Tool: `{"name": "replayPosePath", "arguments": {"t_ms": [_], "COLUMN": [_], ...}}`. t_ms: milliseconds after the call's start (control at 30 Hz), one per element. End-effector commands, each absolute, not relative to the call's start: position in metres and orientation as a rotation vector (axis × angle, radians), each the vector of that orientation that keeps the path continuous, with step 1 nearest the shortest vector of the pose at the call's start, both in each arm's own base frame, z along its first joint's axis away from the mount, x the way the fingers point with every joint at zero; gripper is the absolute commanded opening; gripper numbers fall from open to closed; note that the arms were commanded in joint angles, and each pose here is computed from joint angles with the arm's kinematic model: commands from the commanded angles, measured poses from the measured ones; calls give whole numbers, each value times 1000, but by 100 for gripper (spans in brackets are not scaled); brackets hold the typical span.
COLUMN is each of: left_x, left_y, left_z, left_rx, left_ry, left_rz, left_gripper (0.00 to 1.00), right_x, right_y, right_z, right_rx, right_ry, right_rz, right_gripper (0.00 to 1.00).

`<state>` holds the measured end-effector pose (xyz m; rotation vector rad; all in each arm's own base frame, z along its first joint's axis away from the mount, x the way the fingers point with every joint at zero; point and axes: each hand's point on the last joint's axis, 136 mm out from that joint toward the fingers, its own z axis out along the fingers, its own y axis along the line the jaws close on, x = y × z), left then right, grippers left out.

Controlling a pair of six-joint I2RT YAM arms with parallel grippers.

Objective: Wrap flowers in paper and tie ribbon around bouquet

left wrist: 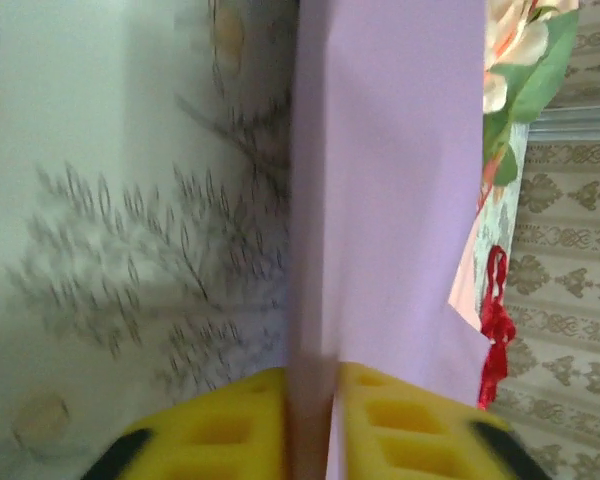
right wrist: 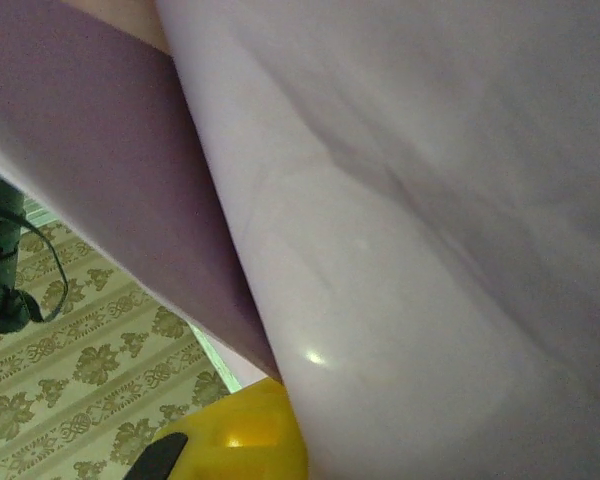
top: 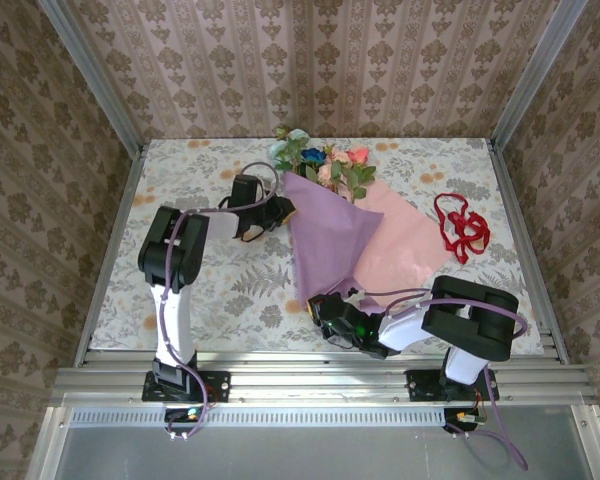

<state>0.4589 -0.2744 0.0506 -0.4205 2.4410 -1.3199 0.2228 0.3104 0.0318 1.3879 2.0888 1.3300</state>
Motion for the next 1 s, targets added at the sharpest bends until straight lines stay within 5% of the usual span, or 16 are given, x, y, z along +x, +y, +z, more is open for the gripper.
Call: {"name": "replayPosePath", "arguments": {"t_ms": [0,100,200,300,733,967], "left_x": [479,491,492,481,252,192], "left_y": [-269,-268,-267,-264,-270,-271], "left_z": [44,49,54,64,65,51], "left_rx": [-453,-452,-451,-440,-383,-415], "left_ry": [2407,2386,2386,2386,2700,2793], "left_rz": [-1317,-1321,-1319,-1323,-1353,-1342], "left_gripper": [0,4,33,49,53,48], "right_x": [216,217,220,222,230,233], "right_y": [305,304,305,305,309,314], "right_z": [21,21,23,23,26,29], "right_rx": [1805,1805,1801,1797,1770,1749], "right_ry": [1958,1960,1954,1953,1948,1951], "right_rz": [1392,1394,1403,1408,1445,1465], "right_gripper": [0,0,0,0,0,0]}}
